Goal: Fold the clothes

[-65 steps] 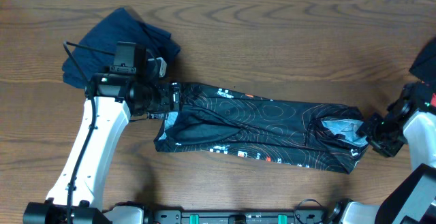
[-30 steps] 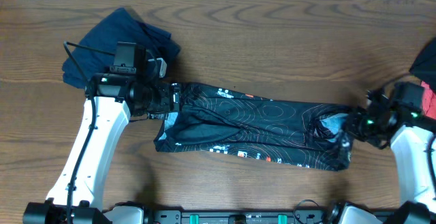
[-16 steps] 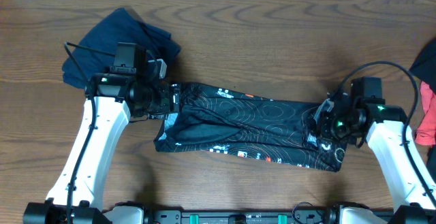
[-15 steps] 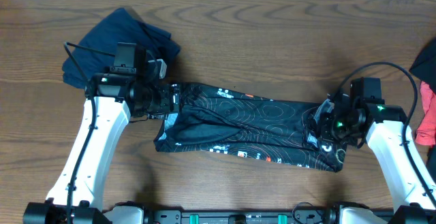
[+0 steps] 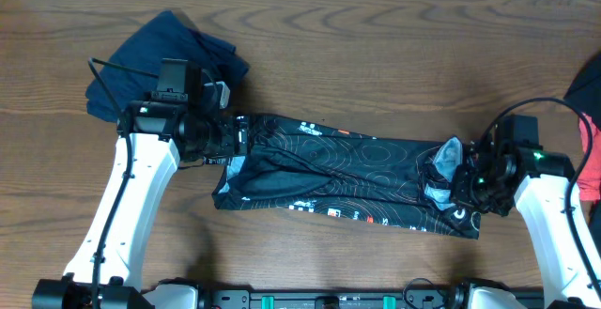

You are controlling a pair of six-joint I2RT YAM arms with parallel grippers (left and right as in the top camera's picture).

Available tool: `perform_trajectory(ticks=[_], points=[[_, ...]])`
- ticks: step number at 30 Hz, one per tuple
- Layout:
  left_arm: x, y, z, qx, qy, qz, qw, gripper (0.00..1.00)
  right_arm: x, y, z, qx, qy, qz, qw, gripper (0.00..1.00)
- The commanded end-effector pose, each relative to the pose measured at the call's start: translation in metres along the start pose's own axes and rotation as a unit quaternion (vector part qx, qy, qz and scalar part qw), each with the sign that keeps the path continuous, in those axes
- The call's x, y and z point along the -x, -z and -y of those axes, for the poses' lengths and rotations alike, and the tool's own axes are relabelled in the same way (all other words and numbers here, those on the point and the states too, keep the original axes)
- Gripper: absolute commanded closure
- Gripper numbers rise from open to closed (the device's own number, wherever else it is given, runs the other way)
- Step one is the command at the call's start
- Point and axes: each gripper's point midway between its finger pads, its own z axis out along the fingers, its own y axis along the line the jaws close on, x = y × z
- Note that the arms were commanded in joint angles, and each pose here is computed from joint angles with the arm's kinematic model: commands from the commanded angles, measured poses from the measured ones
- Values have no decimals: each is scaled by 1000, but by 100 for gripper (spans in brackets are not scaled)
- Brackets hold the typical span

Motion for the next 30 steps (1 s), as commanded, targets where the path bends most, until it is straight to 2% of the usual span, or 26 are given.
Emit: perform_trajectory(ticks=[1,6,10,11,13,17,20,29,30], points=[[7,6,5,-8,-12,14,1000,13,-5,0,-19,39,45,-6,998,85],[7,6,5,-8,-12,16,1000,13,0,-1,-23,33,61,6,998,73],[6,6,4,-8,-14,13,1000,13,26,8,-15,34,7,61,998,58],[6,6,4,-6,-13,12,1000,13,40,15,-10,38,-11,91,995,51],[5,6,4,-6,-13,11,1000,13,54,22,-3,41,-34,121,991,46],[5,6,4,-6,-13,12,1000,13,78,31,22,46,-122,169,977,46],[6,6,4,-6,-13,12,1000,13,89,30,31,47,-147,180,971,52],[6,6,4,-7,-13,12,1000,13,91,-37,27,40,-144,99,984,53],[6,6,4,-7,-13,12,1000,13,93,-43,24,48,-141,92,984,60]])
